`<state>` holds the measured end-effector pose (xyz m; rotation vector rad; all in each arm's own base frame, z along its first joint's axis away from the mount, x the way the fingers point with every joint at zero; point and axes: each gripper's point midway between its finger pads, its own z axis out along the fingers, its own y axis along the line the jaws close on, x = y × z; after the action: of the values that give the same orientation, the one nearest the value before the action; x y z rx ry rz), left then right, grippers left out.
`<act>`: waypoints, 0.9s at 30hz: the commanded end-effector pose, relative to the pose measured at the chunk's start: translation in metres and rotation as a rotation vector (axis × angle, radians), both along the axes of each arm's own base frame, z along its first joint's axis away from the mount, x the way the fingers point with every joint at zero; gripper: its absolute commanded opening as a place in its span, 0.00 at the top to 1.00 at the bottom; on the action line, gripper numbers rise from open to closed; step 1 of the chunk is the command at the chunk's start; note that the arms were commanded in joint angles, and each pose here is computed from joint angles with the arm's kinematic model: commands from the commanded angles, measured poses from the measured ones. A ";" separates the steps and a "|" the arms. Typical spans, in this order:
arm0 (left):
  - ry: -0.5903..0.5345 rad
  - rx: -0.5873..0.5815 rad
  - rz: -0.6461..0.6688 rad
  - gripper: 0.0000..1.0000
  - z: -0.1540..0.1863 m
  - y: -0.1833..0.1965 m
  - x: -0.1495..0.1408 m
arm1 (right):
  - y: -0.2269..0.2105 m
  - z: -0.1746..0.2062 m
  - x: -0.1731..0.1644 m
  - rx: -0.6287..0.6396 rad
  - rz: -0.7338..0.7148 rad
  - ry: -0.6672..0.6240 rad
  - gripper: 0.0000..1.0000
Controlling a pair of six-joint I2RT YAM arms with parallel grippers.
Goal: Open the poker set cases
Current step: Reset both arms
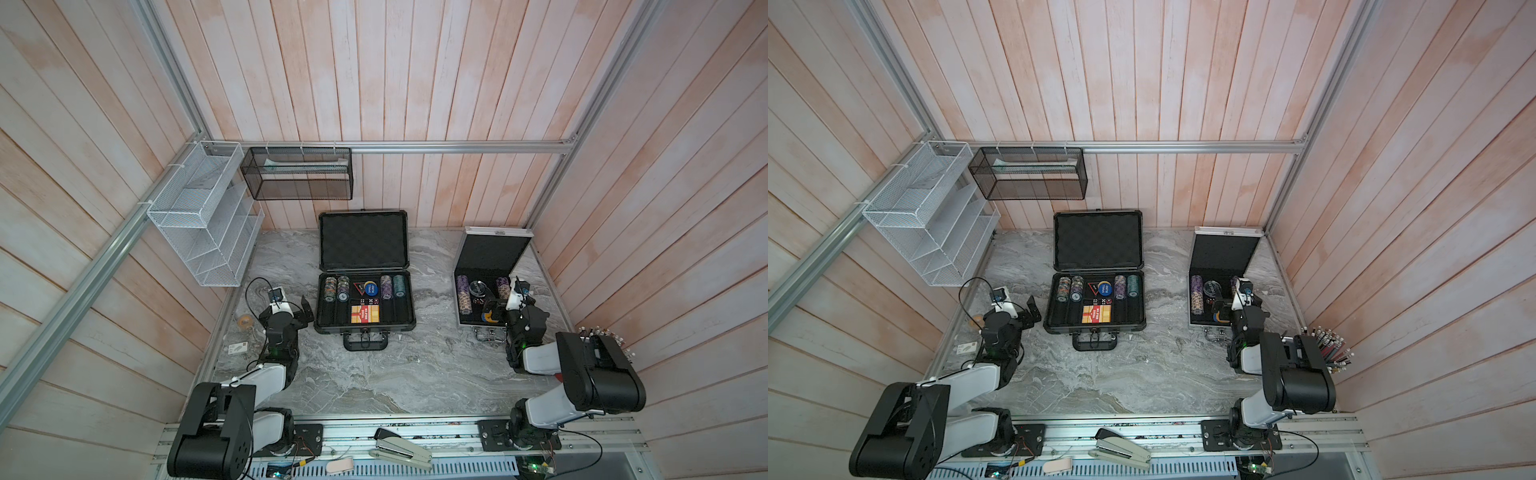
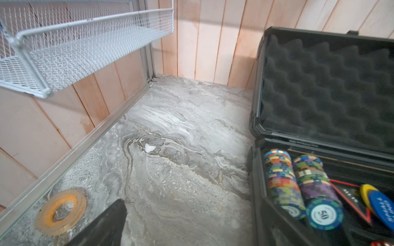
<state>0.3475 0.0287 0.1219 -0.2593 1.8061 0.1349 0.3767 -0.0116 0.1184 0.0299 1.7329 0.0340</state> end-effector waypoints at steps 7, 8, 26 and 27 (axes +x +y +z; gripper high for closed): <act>-0.191 -0.013 -0.043 0.00 0.029 0.010 0.014 | 0.000 0.006 0.002 -0.007 0.006 -0.015 0.02; -0.196 -0.013 -0.057 0.00 0.025 0.008 0.014 | 0.000 0.006 0.002 -0.007 0.005 -0.013 0.02; -0.121 -0.009 -0.142 0.00 0.007 -0.006 0.038 | 0.000 0.006 0.002 -0.007 0.006 -0.012 0.02; -0.122 -0.009 -0.142 0.00 0.007 -0.006 0.038 | 0.000 0.006 0.002 -0.007 0.004 -0.014 0.02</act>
<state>0.3822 0.0262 0.1282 -0.1671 1.6925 0.0169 0.3766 -0.0116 0.1175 0.0295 1.7363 0.0342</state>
